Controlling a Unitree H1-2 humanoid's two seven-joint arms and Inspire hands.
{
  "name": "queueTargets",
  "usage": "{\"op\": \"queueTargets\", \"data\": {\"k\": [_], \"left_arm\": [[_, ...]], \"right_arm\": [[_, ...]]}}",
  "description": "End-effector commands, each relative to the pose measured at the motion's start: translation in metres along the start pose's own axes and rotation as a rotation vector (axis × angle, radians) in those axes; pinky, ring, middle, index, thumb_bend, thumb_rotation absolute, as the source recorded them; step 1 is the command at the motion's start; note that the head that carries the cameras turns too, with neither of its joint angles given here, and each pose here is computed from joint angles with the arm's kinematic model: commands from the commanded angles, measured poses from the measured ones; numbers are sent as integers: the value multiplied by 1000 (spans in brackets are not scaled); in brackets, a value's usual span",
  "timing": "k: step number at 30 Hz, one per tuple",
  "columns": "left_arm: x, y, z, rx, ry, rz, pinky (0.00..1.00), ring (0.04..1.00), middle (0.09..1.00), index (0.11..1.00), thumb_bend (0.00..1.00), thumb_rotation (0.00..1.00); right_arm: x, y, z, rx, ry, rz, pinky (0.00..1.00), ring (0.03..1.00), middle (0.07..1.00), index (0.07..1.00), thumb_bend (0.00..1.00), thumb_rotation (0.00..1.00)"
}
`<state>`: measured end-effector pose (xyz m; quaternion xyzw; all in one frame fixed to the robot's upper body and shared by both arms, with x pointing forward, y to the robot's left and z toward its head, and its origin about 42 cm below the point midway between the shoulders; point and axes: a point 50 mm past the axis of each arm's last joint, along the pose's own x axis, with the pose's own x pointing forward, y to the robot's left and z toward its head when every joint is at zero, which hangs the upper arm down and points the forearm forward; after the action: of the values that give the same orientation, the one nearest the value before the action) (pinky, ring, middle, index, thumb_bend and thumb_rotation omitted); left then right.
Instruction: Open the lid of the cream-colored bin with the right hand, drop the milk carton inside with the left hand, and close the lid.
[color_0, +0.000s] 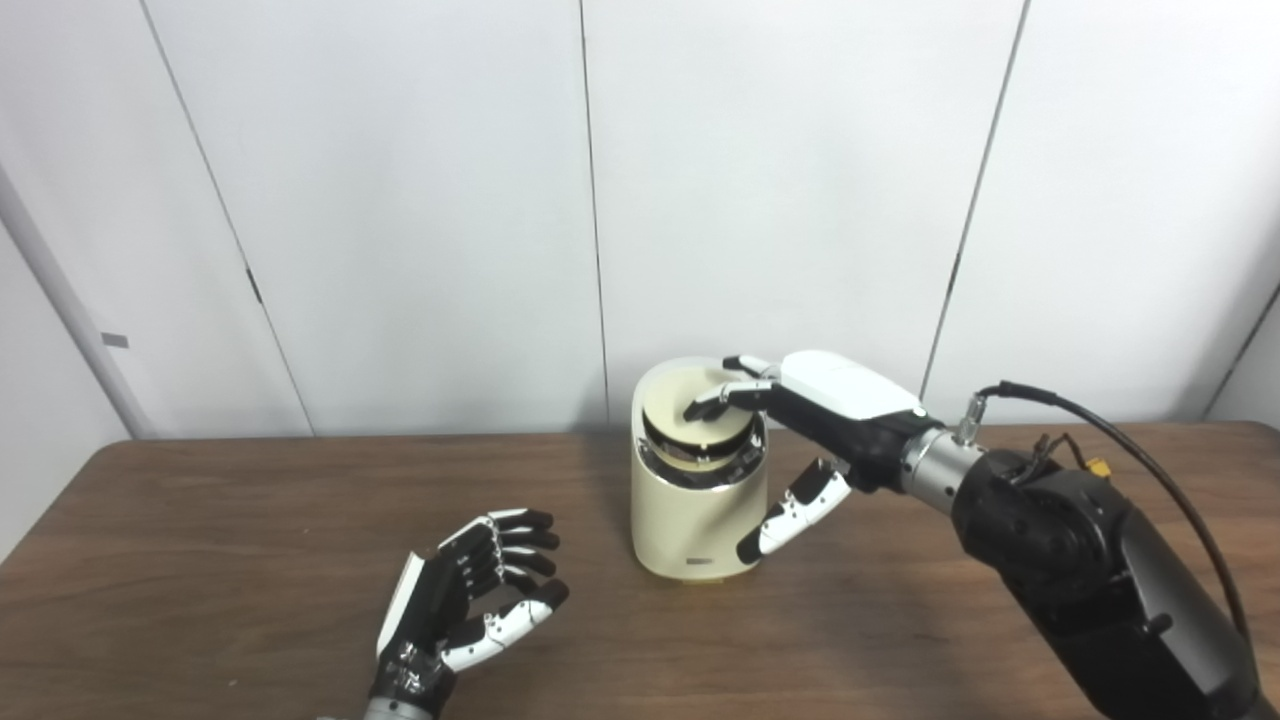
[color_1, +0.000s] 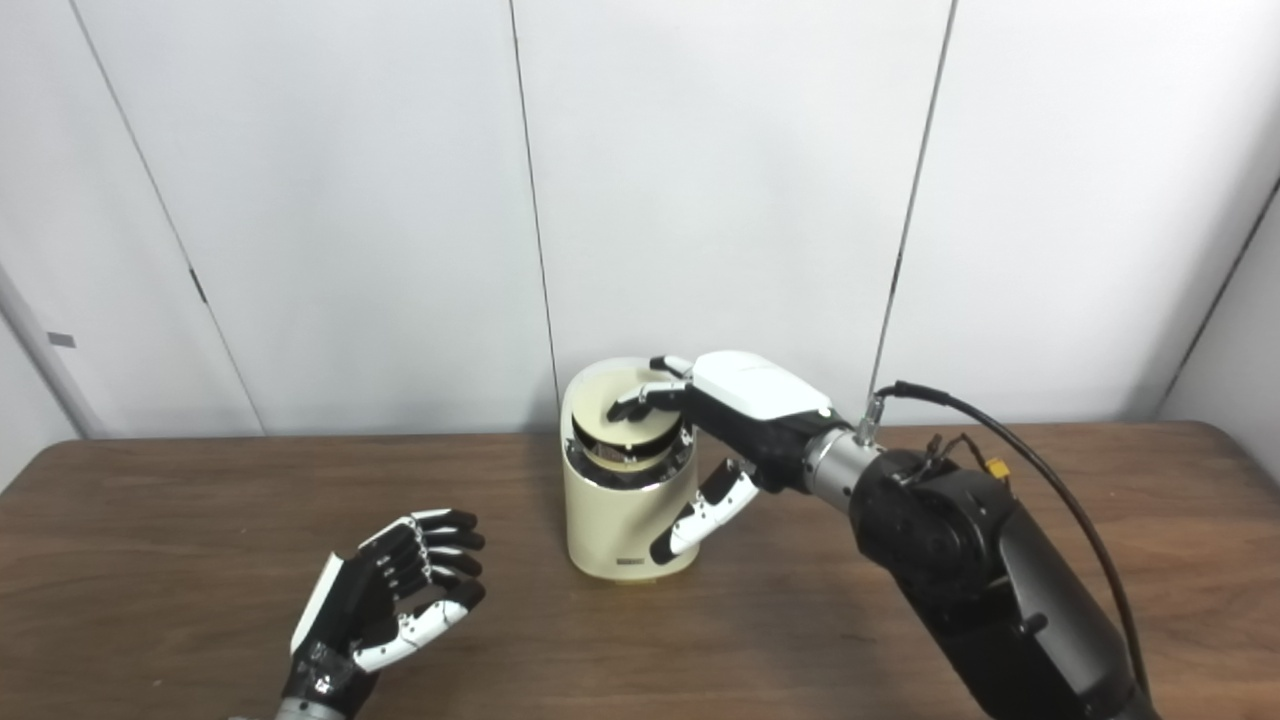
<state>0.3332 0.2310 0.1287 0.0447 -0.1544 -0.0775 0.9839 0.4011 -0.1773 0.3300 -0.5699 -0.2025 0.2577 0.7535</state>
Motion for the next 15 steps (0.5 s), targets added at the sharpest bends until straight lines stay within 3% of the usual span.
{"op": "queueTargets", "data": {"k": [1, 15], "left_arm": [[-5, -6, -1, -17, -11, 10, 469, 581, 653, 701, 675, 216], [-7, -6, 2, -33, -3, 10, 469, 580, 651, 701, 663, 185]], "right_arm": [[0, -14, 7, -45, -47, -30, 964, 972, 793, 802, 808, 313], [-3, -3, 8, -87, -23, 68, 980, 973, 814, 818, 799, 340]]}}
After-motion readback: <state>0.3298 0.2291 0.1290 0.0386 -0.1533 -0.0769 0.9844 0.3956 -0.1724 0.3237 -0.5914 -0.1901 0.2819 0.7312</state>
